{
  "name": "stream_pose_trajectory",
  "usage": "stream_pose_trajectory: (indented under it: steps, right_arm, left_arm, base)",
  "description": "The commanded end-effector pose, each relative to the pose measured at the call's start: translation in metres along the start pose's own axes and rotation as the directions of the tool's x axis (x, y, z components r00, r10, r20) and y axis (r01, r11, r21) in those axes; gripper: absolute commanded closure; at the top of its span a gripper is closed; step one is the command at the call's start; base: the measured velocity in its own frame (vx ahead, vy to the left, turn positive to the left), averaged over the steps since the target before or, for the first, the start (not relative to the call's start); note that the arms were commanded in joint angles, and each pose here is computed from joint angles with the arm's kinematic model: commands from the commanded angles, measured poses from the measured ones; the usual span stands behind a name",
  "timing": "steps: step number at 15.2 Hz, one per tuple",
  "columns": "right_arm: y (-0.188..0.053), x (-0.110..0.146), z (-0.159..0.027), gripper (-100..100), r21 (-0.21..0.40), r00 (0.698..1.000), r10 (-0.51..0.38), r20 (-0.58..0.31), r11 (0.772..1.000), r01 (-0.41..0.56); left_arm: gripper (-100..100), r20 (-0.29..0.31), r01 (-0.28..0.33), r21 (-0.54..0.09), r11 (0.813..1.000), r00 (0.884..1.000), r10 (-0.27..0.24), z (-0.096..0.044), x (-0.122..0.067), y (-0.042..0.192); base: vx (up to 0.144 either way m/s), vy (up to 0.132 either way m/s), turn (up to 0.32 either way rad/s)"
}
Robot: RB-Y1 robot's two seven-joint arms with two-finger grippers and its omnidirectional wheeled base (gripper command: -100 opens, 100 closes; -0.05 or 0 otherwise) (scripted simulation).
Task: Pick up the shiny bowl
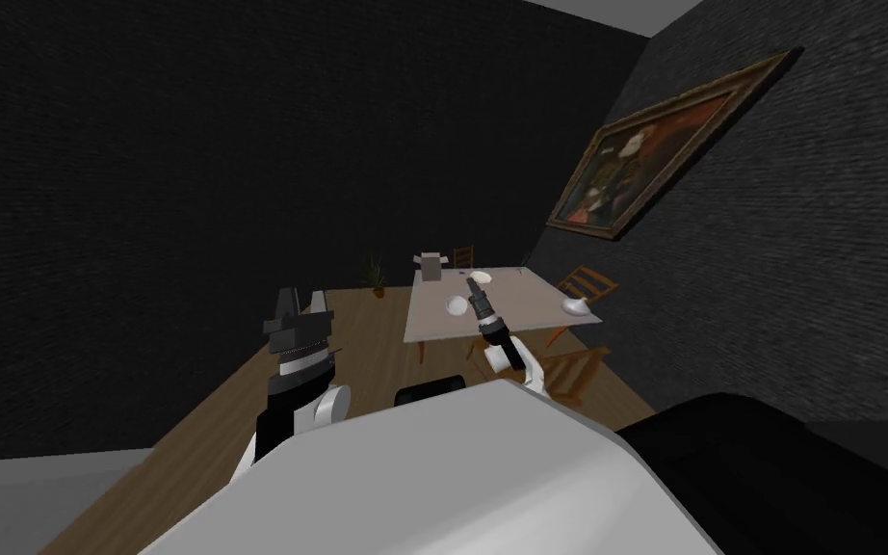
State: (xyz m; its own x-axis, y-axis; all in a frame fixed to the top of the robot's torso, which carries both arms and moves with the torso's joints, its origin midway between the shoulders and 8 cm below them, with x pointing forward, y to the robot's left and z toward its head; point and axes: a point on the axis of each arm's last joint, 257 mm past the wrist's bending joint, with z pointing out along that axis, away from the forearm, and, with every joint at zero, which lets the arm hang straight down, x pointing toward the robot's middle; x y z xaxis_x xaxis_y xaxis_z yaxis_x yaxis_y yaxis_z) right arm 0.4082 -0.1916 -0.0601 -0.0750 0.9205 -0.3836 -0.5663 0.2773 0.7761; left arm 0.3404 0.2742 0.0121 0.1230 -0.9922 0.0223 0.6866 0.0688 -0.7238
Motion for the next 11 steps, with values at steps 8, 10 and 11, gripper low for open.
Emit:
stream_pose_trajectory:
  steps: [8,10,11]
  right_arm:
    - [-0.045,0.078,-0.006,-100,0.035,0.963,-0.051,-0.266,0.997,0.063]
    - [-0.061,0.095,-0.013,-100,0.047,0.94,-0.072,-0.334,0.995,0.093]
    - [-0.067,0.111,-0.017,-100,0.038,0.914,-0.095,-0.394,0.992,0.119]
  left_arm:
    - [0,0.0,0.0,0.0,1.0,1.0,0.0,0.0,0.0,0.0]
    - [0,0.0,0.0,0.0,1.0,1.0,0.0,0.0,0.0,0.0]
    - [0,0.0,0.0,0.0,1.0,1.0,0.0,0.0,0.0,0.0]
  base:
    - [-0.03,0.021,0.289]
    - [-0.009,0.004,0.326]
    - [-0.005,-0.002,0.337]
